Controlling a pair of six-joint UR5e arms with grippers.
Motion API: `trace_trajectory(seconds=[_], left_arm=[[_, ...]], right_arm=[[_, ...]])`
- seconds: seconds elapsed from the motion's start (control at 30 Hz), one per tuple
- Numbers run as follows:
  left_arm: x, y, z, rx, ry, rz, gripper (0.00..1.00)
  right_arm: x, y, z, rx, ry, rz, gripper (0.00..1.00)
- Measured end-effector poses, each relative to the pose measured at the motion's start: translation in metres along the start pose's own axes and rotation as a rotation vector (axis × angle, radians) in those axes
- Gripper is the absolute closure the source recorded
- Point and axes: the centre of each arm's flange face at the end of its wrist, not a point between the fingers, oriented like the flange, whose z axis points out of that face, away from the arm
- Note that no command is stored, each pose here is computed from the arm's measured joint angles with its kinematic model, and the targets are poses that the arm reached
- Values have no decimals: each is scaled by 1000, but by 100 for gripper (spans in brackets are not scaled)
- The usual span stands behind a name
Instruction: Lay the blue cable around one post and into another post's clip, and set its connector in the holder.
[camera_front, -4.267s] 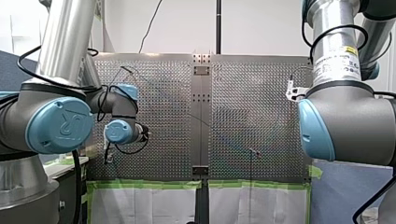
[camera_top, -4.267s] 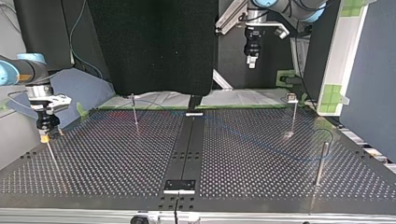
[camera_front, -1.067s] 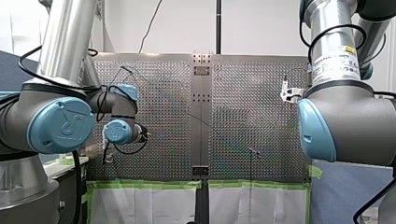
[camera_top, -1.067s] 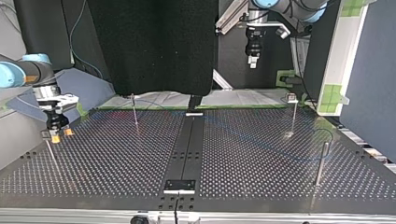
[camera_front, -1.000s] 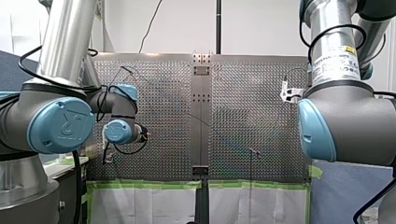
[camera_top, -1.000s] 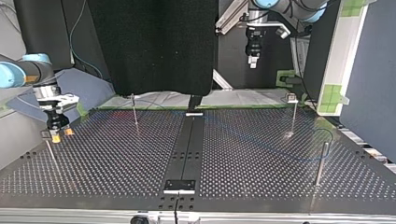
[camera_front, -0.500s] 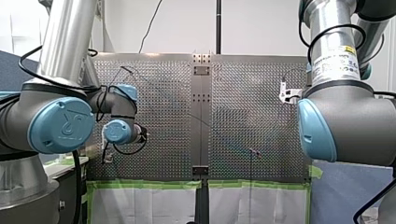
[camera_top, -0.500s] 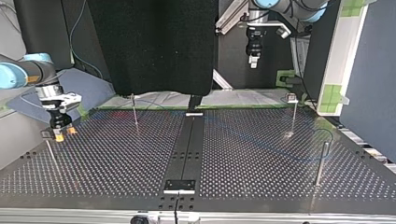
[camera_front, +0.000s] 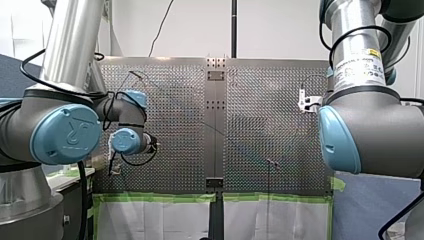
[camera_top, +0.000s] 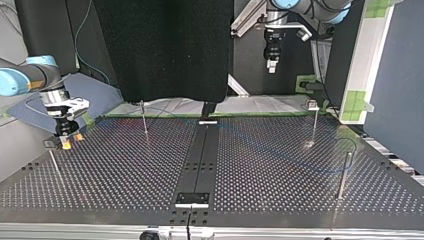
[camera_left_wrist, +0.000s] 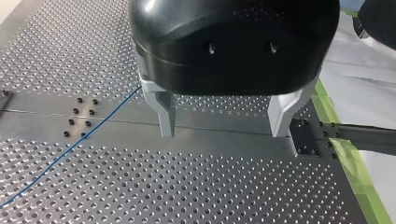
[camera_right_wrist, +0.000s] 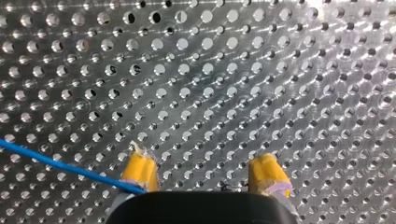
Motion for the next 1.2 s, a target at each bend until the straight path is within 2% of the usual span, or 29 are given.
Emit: trace_trajectory(seconds=[0.2,0.47,0.6,0.87,0.97,1.2], left_arm=[[0,0,0,0,1,0,0],[0,1,0,-4,1,1,0],[0,2,0,-5,2,2,0],[1,3,0,-8,7,6,0],[1,3,1,-9,8,6,0],[1,3,1,-9,9,6,0]], right_arm=[[3,-2,-3,-7,-15,-11,1],[18,-5,-6,-8,-7,-20,1],[19,-7,-8,-9,-19,-25,1],[17,-10,-9,-7,-34,-25,1],[17,-10,-9,-15,-37,-28,1],[16,-6,-9,-61,-41,-49,1]])
